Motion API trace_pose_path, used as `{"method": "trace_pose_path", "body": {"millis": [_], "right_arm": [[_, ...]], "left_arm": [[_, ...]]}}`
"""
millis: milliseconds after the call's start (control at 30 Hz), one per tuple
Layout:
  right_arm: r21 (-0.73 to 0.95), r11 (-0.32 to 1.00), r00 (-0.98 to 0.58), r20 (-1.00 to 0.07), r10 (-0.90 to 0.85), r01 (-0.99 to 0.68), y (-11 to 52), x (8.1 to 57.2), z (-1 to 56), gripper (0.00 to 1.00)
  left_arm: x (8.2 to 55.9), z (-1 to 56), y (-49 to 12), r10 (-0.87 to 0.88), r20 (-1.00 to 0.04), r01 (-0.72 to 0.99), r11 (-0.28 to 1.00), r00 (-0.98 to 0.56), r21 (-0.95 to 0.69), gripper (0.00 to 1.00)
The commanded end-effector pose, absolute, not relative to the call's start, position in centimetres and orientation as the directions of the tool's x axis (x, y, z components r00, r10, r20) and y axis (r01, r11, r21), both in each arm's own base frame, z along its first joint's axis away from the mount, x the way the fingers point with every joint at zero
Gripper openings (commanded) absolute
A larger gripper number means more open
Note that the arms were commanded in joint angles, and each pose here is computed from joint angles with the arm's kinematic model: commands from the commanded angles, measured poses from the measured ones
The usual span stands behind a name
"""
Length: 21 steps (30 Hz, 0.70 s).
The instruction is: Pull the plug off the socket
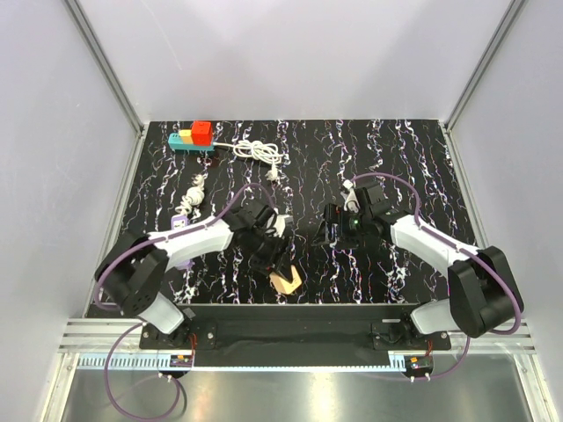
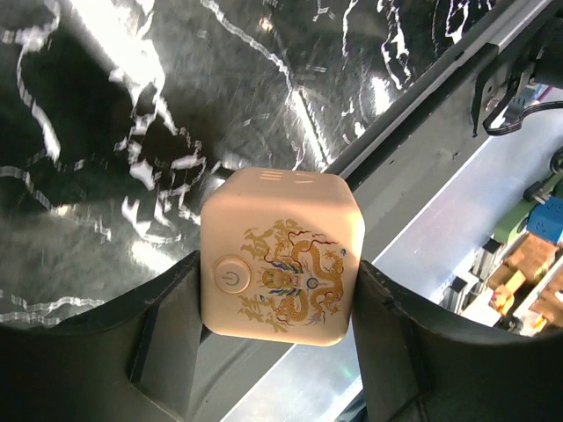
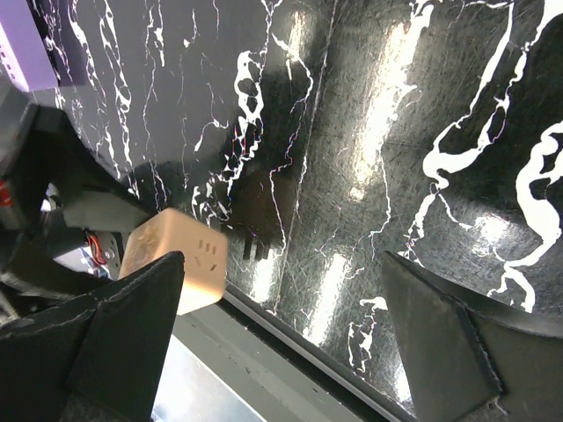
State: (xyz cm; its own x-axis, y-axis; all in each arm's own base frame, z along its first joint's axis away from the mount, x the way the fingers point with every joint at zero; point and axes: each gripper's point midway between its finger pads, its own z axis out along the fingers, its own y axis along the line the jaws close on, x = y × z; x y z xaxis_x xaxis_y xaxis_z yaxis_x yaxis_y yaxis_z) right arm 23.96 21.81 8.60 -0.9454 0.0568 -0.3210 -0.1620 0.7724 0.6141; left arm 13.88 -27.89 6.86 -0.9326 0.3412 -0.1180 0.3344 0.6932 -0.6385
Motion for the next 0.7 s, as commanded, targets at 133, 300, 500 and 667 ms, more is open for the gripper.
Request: {"method": "trace_pose_path", "body": {"millis": [133, 300, 500, 667], "right_arm": [[0.639, 0.742, -0.942, -0.334, 0.033, -0.201, 21.9, 24.0, 8.9, 1.00], [0.631, 0.747, -0.941, -0.338, 0.021, -0.210, 21.8, 24.1, 8.6, 1.00], [0.618, 0.760, -0.946, -0.325, 0.013, -0.202, 21.5, 23.9, 7.6, 1.00], [0.627, 0.751, -0.948, -0.318, 0.007, -0.205, 21.7, 23.9, 7.7, 1.00]], "left_arm": [[15.1, 6.3, -29.0, 0.413, -0.120, 0.391, 0.673, -0.903, -0.628, 0.06], [16.4, 5.0, -27.7, 0.407, -0.127, 0.410, 0.750, -0.905, -0.519, 0.31], [17.6, 4.6, -26.9, 0.415, -0.145, 0.434, 0.784, -0.898, -0.443, 0.57], [18.3, 4.7, -26.4, 0.424, -0.178, 0.459, 0.793, -0.888, -0.400, 0.73]]}}
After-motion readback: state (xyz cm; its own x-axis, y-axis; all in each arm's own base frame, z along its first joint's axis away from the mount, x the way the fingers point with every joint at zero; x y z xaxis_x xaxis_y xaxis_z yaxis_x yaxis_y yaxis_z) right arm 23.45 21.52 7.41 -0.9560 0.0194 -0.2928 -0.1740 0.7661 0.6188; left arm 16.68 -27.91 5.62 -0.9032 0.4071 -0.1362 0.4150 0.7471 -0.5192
